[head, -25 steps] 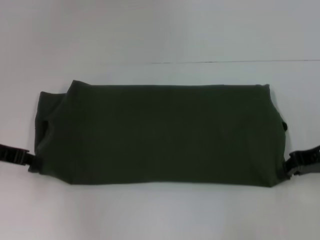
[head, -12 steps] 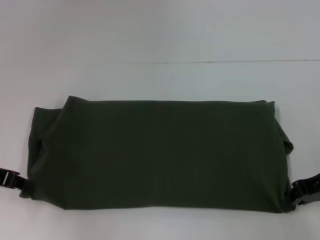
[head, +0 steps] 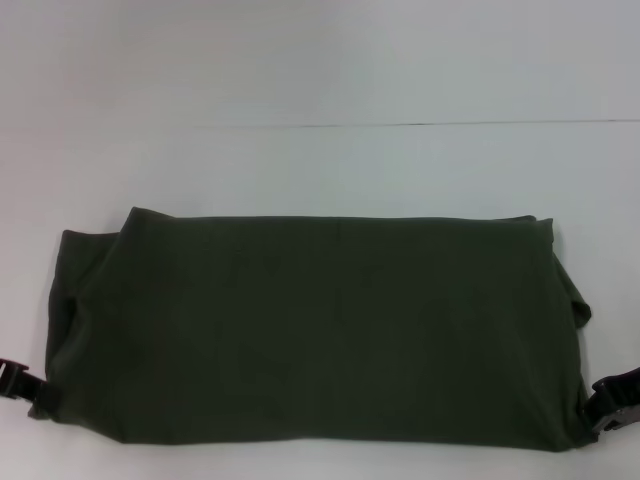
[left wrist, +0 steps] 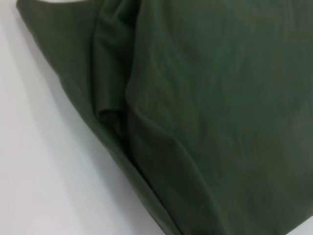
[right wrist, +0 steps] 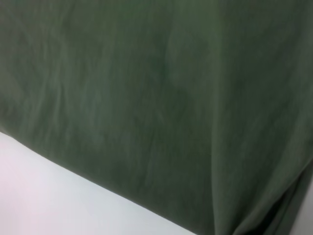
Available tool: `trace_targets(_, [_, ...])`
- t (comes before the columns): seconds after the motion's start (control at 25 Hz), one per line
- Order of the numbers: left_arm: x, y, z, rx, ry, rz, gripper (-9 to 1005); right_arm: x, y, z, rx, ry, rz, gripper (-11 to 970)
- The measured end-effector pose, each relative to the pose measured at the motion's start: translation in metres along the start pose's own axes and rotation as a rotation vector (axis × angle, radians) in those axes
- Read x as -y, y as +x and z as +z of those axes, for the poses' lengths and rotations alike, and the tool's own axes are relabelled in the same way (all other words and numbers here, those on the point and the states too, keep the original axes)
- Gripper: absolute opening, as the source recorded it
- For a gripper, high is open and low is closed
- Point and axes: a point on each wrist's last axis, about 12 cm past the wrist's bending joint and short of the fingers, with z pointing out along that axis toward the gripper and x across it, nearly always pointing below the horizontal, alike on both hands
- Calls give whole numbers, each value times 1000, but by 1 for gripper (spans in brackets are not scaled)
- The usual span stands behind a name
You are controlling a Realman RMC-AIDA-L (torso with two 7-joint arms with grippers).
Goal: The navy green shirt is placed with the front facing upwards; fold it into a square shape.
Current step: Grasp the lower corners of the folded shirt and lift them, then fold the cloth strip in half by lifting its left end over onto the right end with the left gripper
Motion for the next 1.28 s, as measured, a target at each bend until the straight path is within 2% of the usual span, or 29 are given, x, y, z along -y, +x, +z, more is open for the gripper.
trace_targets(0.72, [0,1,0,-3,1,-1,40,-2,-1,-6,3,-15,-4,37])
trace_targets(0.84, [0,0,0,-2,0,-1,40,-2,-2,-9,18,-29,-2,227])
trace_targets(1.28, [1,-2,0,2,0,3,39,0,-4,-23,61,-42,5,686])
